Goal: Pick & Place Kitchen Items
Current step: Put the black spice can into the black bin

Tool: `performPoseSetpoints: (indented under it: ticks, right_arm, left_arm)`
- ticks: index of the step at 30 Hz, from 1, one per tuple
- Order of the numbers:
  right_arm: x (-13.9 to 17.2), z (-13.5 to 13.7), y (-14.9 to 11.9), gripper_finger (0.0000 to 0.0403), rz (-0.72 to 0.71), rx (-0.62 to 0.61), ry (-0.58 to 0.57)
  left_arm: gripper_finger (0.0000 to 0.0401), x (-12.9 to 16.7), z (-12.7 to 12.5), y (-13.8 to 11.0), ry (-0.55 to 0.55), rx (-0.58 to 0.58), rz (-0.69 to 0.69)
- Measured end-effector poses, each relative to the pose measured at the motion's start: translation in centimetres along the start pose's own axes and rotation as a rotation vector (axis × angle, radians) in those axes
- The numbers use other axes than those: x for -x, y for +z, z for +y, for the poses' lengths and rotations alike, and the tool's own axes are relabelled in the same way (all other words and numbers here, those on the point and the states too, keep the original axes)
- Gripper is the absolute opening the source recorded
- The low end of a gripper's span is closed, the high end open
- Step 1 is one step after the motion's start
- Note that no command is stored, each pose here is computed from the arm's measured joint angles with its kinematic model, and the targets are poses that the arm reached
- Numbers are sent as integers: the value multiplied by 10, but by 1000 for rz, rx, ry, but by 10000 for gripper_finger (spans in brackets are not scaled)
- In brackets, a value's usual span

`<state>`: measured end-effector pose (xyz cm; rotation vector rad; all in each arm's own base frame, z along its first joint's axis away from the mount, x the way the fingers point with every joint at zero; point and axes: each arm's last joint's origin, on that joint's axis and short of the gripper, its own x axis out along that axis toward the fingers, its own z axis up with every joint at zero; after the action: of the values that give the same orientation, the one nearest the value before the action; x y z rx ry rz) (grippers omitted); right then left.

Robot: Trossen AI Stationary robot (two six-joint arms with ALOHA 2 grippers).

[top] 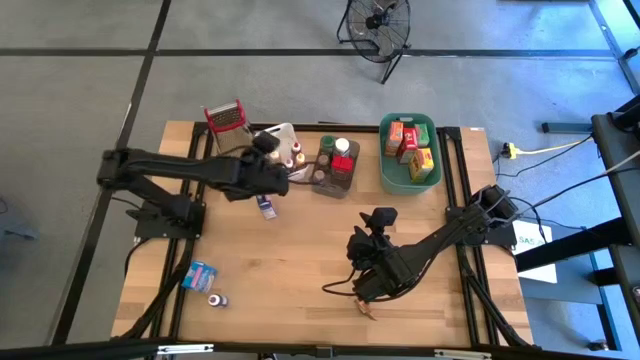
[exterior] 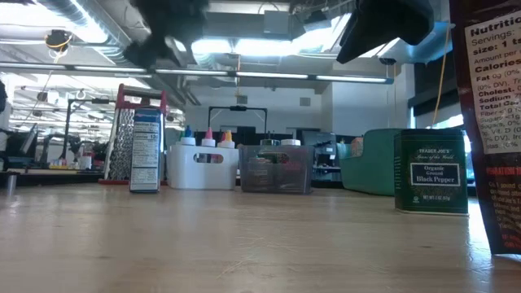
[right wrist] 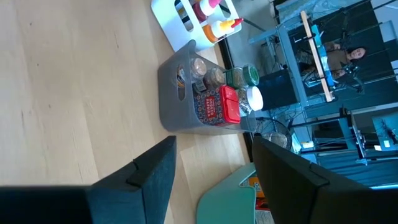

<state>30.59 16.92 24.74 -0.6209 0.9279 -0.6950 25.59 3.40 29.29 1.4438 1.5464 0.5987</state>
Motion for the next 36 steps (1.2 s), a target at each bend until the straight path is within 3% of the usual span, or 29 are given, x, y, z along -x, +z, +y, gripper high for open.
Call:
performPoseSetpoints:
  ticks: [8, 13, 18, 21, 27, 31, 36]
  right_arm:
    - [-1, -1, 1, 213, -18, 12, -20]
    - [-4, -1, 3, 213, -16, 13, -20]
    - [-11, -3, 7, 213, -14, -14, -28]
    - [-14, -5, 9, 213, -20, -39, -35]
    - [-17, -3, 14, 213, -37, -53, -24]
    - [-17, -1, 18, 213, -60, -69, -8]
    - [-17, 3, 23, 213, -33, -36, 103]
  left_arm:
    - [168, 36, 11, -51, 5, 373, -209]
    - [169, 46, 10, -63, -100, 520, -377]
    - [169, 47, 8, -66, -291, 626, -547]
    - [169, 41, 8, -68, -345, 716, -519]
    - [169, 34, 3, -70, -478, 752, -519]
    - [169, 33, 1, -71, -512, 787, -496]
    - [169, 36, -2, -76, -574, 890, -473]
